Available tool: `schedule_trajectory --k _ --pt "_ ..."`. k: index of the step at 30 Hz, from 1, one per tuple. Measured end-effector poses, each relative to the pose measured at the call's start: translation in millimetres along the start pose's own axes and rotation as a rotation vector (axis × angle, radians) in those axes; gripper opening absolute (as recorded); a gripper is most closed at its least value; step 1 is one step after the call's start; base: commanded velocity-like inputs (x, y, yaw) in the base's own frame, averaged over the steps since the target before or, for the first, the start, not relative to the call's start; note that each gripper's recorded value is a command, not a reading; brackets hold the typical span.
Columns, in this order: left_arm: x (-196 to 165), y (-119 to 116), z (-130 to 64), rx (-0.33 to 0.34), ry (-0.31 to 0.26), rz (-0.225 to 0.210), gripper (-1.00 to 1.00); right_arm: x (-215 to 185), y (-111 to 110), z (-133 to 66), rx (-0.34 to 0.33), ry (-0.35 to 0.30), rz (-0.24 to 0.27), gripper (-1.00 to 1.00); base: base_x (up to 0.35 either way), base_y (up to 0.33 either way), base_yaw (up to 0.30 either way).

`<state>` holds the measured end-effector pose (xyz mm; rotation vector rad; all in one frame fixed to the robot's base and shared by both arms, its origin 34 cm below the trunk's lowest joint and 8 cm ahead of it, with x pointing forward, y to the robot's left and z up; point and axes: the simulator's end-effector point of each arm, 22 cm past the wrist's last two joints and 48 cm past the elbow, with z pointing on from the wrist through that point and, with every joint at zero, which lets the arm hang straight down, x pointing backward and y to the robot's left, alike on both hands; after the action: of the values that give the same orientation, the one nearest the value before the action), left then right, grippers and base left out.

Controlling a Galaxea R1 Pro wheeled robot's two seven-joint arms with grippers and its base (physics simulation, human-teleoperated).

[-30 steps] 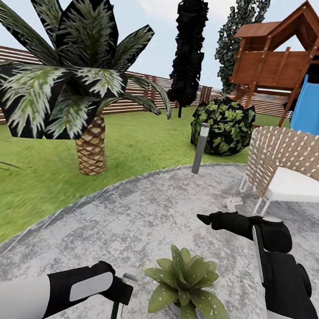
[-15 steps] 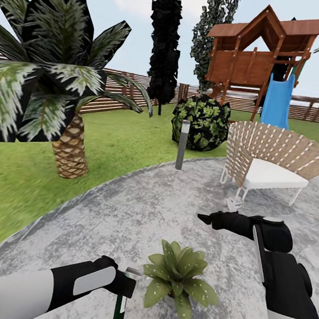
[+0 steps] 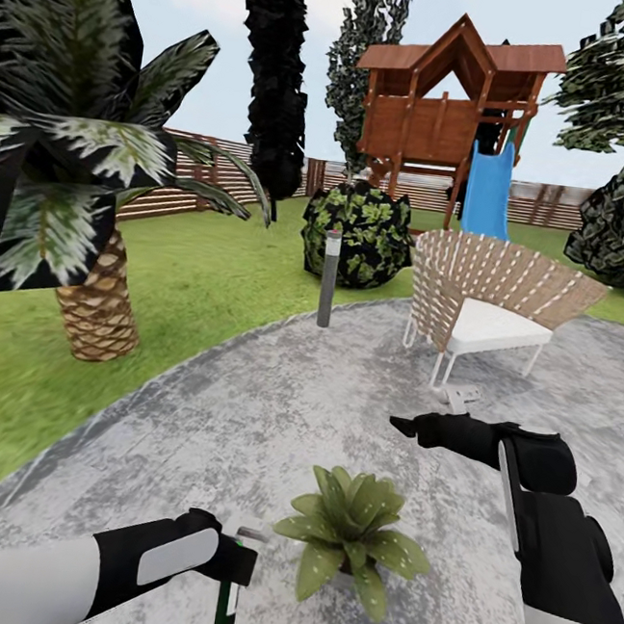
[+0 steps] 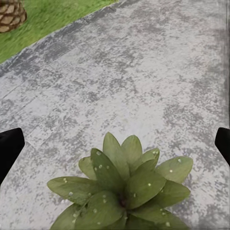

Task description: Pick up the pesticide atomizer in the garden and spray insectifuge to fully cover both potted plants in the garden.

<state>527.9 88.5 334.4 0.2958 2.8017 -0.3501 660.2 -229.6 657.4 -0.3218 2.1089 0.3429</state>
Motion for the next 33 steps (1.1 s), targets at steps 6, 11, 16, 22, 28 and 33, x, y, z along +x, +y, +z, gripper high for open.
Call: schedule_trajectory --k 6,11,16,22,28,33 --pt "-8 1 -0.2 0.001 -0.037 -0.021 -1.0 1 0 0.1 0.0 0.001 0.0 1.0 0.0 0.296 -0.28" --pt "-14 12 -0.3 -0.014 -0.048 -0.051 -1.0 1 0 0.0 0.0 0.001 0.0 1.0 0.031 0.305 -0.28" --pt "-17 17 -0.6 -0.003 -0.055 -0.089 -1.0 1 0 -0.1 0.0 0.001 0.001 1.0 0.091 0.311 -0.28" --pt "-17 27 -15.6 -0.009 0.057 -0.027 -1.0 1 1 -0.1 -0.001 0.001 -0.001 1.0 0.113 0.311 -0.28" --pt "-16 19 -16.8 -0.011 0.076 0.1 -1.0 -1 -5 -3.2 0.007 -0.002 -0.003 1.0 0.26 0.198 -0.28" --pt "-21 5 -15.5 0.042 0.046 0.168 -1.0 -4 -18 -8.7 0.028 -0.016 0.021 1.0 0.327 0.031 -0.28"
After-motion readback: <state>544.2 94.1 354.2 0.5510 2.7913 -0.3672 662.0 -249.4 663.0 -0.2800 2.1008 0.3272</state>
